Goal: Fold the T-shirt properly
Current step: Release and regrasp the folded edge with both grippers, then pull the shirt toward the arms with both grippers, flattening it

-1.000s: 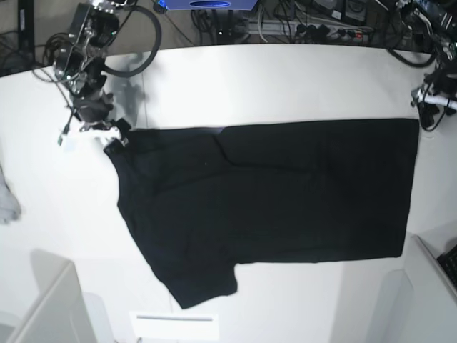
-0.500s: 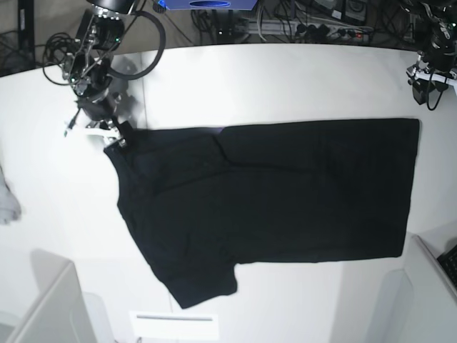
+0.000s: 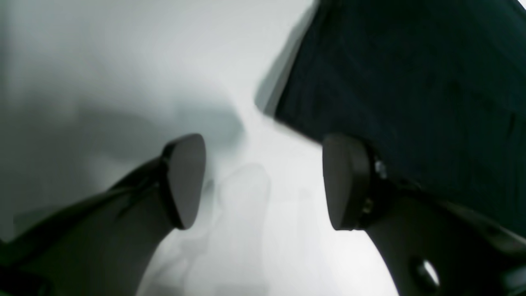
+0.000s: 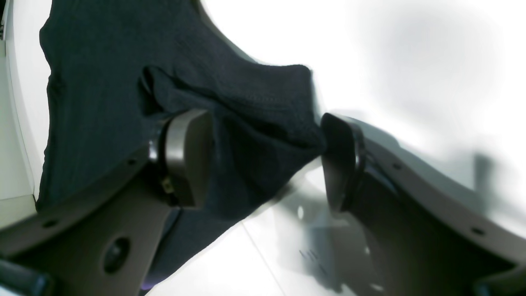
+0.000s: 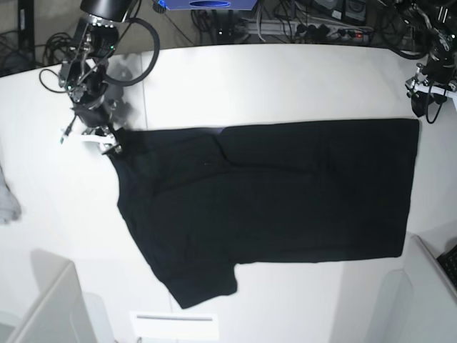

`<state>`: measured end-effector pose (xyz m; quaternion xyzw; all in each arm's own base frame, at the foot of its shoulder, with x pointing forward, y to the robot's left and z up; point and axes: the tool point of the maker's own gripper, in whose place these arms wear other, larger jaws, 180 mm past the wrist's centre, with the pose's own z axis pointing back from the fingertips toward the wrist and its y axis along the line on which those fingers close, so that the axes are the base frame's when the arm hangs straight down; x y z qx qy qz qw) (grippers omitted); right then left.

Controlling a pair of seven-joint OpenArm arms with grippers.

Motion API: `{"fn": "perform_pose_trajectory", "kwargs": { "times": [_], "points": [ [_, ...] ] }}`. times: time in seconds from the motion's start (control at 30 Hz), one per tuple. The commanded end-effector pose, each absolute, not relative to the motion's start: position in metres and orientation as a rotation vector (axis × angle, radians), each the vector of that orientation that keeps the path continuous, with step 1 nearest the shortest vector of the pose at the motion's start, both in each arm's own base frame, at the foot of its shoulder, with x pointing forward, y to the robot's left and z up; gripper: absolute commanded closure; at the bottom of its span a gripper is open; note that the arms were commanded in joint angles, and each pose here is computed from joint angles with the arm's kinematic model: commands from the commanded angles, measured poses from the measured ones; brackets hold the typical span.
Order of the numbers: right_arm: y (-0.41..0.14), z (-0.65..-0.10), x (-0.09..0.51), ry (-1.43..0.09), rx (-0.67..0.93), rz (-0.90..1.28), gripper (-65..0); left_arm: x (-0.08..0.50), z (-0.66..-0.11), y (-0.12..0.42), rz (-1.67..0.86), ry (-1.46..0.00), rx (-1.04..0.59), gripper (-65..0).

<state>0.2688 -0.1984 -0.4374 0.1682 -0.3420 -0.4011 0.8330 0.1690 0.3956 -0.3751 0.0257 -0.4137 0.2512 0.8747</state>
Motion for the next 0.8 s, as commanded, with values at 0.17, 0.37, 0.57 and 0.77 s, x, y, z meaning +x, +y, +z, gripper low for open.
{"fn": "perform_pose_trajectory", "kwargs": {
  "times": [0.17, 0.37, 0.57, 0.77],
  "points": [
    [-0.180, -0.452, 0.253, -0.620, 0.343, -0.781, -39.0, 0.190, -0.381, 0.406, 0.556, -0.868, 0.062, -43.3],
    [-0.174, -0.454, 0.253, -0.611, 0.349, -0.768, -39.0, 0.207, -0.389, 0.403, 0.593, -0.881, 0.011, -43.3],
    [-0.176, -0.454, 0.253, -0.613, 0.347, -0.772, -39.0, 0.220, -0.401, 0.398, 0.627, -0.876, -0.046, -43.3],
    [-0.176, -0.455, 0.253, -0.612, 0.346, -0.773, -38.9, 0.232, -0.408, 0.382, 0.580, -0.853, -0.080, -43.1]
  ]
}}
